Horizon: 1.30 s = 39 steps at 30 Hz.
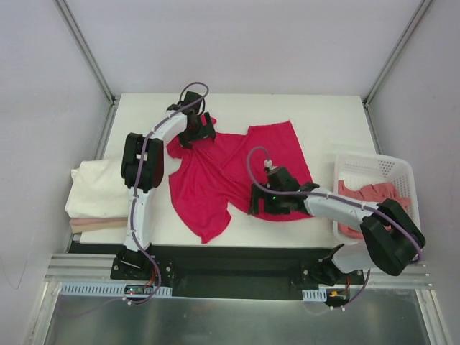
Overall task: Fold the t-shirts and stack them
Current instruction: Flatten out the tshirt
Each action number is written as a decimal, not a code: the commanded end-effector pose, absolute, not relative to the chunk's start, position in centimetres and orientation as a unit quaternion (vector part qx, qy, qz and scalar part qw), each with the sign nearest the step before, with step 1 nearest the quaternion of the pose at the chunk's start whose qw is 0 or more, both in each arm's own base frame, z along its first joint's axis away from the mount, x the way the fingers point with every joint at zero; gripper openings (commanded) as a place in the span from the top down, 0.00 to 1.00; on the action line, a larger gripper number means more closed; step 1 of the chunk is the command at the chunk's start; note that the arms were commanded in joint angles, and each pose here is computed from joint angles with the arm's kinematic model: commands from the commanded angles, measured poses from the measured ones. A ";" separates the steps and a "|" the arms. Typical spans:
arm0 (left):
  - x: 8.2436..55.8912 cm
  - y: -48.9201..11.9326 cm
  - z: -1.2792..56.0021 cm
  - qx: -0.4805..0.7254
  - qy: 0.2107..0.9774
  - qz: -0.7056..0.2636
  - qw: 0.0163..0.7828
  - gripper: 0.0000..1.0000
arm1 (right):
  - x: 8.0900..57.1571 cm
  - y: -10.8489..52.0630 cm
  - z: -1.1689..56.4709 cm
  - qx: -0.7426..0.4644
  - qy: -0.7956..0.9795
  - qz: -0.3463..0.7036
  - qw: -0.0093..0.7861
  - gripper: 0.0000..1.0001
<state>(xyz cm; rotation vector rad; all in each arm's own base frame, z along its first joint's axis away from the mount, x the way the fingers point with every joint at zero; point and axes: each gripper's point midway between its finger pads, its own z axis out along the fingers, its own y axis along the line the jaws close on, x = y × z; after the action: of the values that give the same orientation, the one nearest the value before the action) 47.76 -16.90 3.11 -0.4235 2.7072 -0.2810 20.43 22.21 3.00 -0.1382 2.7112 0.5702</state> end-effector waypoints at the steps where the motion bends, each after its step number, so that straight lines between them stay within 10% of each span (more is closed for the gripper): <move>1: 48.9 -19.4 1.5 -0.097 0.974 -0.136 0.155 0.01 | 11.1 24.8 2.5 -0.096 0.968 0.219 0.074 0.03; 15: 42.8 -15.4 16.7 -0.092 0.946 -0.052 0.306 0.01 | 21.3 20.4 12.7 -0.087 0.954 0.100 0.271 0.03; 39: 31.7 -17.7 2.6 -0.083 0.978 -0.098 0.163 0.01 | 34.8 12.9 1.9 0.038 0.993 0.034 0.108 0.03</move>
<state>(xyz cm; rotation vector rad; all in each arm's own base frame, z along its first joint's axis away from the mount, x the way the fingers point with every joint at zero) 31.28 -18.20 3.64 -0.2177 2.7909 -0.3023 32.72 14.15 1.97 0.1039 2.9067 0.0801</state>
